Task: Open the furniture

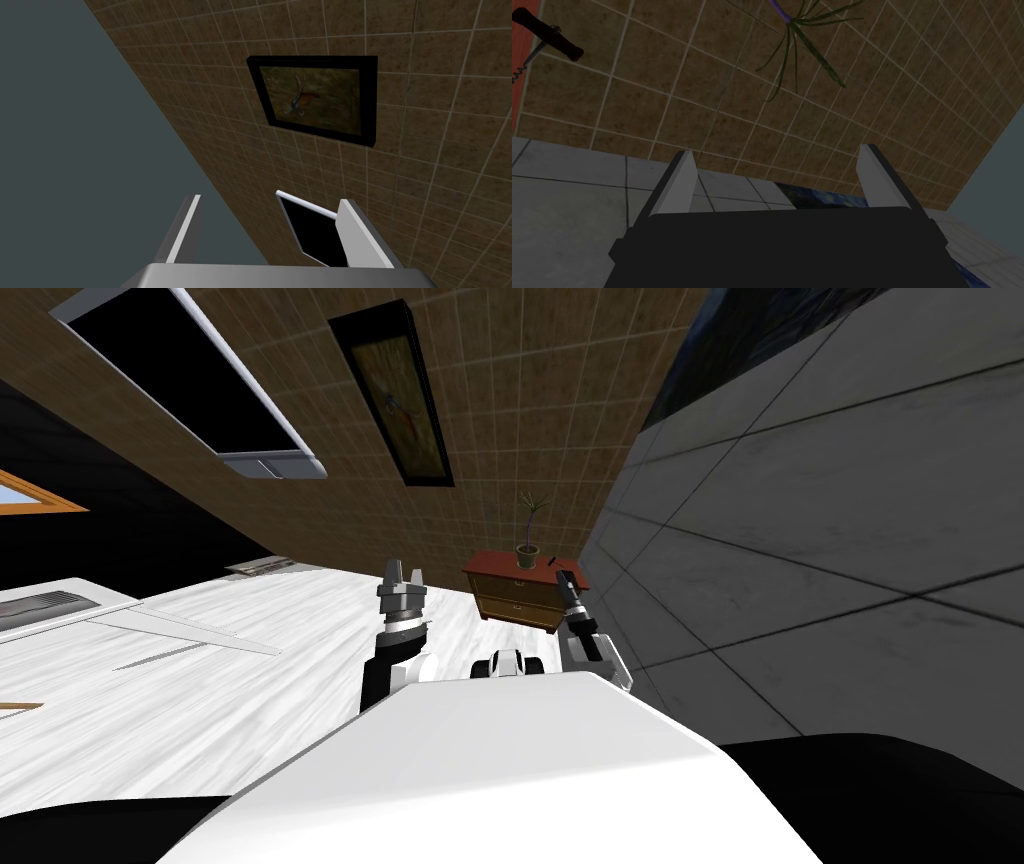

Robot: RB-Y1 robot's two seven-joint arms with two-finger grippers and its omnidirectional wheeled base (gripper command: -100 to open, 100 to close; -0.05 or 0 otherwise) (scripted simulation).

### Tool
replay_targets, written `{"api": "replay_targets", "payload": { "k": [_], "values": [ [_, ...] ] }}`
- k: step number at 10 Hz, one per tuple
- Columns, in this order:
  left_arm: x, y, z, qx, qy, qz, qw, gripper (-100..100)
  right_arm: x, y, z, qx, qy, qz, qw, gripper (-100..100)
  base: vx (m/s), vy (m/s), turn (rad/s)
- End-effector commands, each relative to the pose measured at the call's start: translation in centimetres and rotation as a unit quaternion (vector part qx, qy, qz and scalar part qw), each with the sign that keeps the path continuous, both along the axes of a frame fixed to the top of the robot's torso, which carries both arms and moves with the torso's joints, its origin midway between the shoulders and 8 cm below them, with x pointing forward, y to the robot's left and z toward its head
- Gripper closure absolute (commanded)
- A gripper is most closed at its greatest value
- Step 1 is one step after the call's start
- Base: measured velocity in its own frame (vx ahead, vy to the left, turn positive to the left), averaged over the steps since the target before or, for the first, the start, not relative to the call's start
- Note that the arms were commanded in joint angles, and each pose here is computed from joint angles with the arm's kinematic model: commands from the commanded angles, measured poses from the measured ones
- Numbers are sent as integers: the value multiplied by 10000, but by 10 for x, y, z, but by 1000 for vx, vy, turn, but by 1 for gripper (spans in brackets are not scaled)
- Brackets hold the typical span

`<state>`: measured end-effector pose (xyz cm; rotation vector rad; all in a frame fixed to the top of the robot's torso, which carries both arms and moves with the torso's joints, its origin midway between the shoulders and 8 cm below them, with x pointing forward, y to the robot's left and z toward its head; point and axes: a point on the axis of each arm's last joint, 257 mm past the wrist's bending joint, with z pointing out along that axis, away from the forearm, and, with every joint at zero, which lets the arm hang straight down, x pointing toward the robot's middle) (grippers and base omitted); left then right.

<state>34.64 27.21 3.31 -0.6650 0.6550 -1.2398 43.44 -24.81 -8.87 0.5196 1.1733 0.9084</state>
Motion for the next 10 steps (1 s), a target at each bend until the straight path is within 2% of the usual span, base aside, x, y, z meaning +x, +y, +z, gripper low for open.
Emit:
{"api": "replay_targets", "payload": {
  "k": [1,2,4,5,7,8,10],
  "values": [
    [0,0,0,0,0,0,10000,0,6,-2,-14,-273,200,-139,9993,-100,21,13,-1],
    [0,0,0,0,0,0,10000,0,14,-9,-37,-462,505,-292,9972,-100,42,32,10],
    [0,0,0,0,0,0,10000,0,15,-10,-39,-647,543,-362,9958,-100,35,27,3],
    [0,0,0,0,0,0,10000,0,23,-17,-62,-829,838,-519,9917,-100,54,28,13],
    [0,0,0,0,0,0,10000,0,23,-19,-65,-1026,883,-609,9889,-100,39,27,4],
    [0,0,0,0,0,0,10000,0,29,-27,-86,-1198,1158,-754,9831,-100,45,34,16],
    [0,0,0,0,0,0,10000,0,29,-31,-90,-1407,1216,-874,9787,-100,36,29,3]
  ]
}}
